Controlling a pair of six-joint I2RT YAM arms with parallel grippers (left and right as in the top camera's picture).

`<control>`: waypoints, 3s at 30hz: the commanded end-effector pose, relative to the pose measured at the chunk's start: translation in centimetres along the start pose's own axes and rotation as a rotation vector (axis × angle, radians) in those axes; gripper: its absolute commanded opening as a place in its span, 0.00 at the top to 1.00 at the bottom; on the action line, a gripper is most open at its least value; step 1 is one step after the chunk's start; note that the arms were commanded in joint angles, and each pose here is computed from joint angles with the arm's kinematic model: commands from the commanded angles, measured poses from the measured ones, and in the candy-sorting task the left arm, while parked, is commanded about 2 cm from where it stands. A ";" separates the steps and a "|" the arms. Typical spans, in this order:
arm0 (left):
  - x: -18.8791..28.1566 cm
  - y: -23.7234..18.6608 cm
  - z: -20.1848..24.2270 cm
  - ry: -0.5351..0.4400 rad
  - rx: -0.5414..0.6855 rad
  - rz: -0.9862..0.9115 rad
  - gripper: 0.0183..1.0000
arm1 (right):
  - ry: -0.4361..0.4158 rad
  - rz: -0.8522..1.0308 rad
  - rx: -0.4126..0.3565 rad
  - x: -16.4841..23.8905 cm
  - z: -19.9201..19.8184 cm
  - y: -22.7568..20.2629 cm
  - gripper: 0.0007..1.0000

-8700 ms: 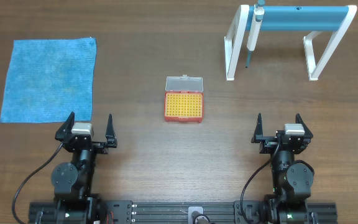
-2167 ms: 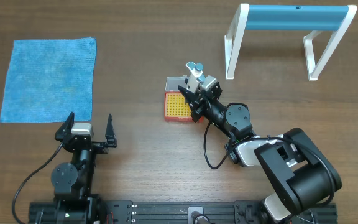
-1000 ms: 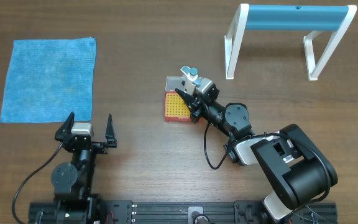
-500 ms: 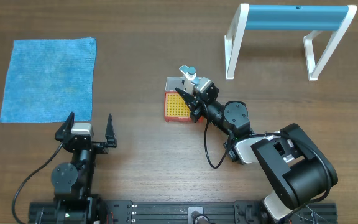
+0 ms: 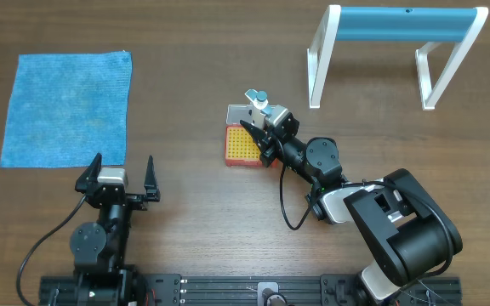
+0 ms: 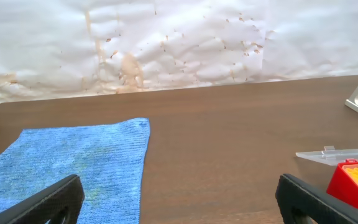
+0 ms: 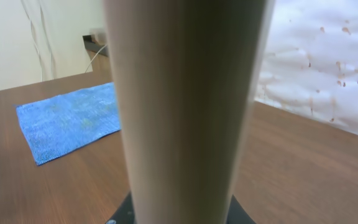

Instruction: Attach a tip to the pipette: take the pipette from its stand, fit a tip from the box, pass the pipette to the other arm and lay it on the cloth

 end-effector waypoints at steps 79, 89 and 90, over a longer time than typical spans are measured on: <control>0.0 -0.1 0.1 0.009 0.009 0.002 0.00 | 0.008 0.048 -0.030 0.5 0.1 -1.4 0.92; 0.0 -0.1 0.1 0.009 0.009 0.001 0.00 | 0.009 0.034 -0.024 0.5 0.1 -1.0 0.92; 0.0 -0.1 0.1 0.009 0.009 0.001 0.00 | 0.010 0.040 -0.027 0.5 0.1 -1.2 0.92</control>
Point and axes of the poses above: each gripper's point midway between its finger pads, its own x axis back along the fingers, its own z axis along the line the jaws close on, y = z × x, the point moved 4 cm from there along x, back along the fingers, and after that the axes turned 11 degrees about x, right-handed, at the moved point
